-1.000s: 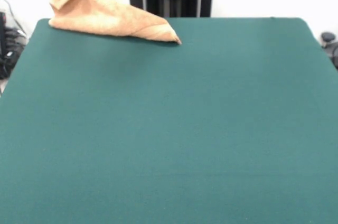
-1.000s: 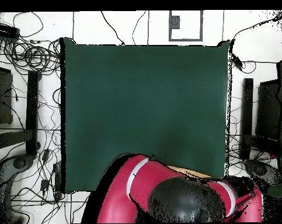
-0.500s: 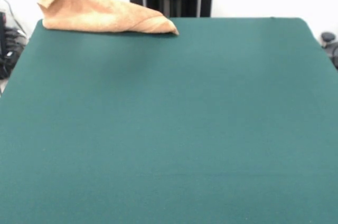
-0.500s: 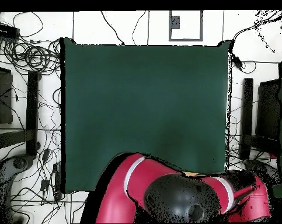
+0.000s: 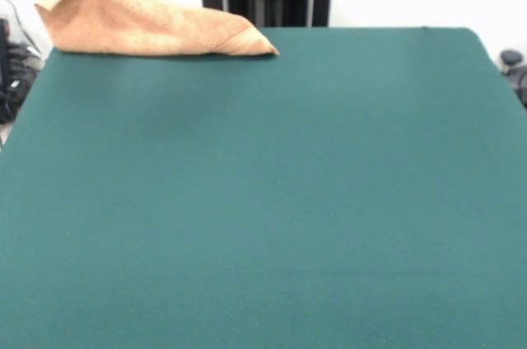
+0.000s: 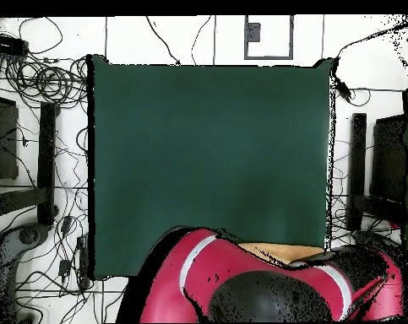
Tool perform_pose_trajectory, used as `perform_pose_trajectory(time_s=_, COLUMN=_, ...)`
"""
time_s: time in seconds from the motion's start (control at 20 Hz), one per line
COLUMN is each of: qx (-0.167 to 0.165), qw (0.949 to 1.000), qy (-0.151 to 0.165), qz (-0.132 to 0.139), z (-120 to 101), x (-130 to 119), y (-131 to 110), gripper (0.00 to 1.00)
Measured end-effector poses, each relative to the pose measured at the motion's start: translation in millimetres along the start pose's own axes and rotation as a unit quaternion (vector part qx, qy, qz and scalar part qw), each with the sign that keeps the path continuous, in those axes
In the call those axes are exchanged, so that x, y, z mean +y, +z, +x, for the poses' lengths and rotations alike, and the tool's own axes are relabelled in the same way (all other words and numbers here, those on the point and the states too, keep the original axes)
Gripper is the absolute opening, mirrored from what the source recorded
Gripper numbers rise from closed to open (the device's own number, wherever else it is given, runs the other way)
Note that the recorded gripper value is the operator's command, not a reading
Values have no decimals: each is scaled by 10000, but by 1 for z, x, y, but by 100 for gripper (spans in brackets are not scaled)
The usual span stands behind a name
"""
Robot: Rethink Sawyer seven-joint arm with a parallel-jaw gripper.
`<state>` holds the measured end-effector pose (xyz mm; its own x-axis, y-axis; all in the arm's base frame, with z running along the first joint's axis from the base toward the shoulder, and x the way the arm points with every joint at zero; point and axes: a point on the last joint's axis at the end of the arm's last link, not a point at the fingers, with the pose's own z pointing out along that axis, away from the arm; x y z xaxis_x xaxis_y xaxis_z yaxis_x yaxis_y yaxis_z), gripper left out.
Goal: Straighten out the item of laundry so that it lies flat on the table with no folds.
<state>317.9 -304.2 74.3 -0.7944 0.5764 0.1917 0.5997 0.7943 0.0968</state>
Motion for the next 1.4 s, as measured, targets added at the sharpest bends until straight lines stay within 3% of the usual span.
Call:
perform_pose_trajectory(time_s=0.5, qx=-152, qw=9984, qy=-419, qz=361, z=-7, x=31, y=-30, gripper=0)
perform_pose_trajectory(time_s=0.85, qx=-201, qw=9971, qy=-537, qz=493, z=-14, x=35, y=-39, gripper=0)
perform_pose_trajectory(time_s=1.15, qx=-311, qw=9969, qy=-561, qz=447, z=-24, x=35, y=-42, gripper=0)
perform_pose_trajectory(time_s=1.4, qx=-658, qw=9970, qy=-355, qz=211, z=-38, x=29, y=-46, gripper=0)
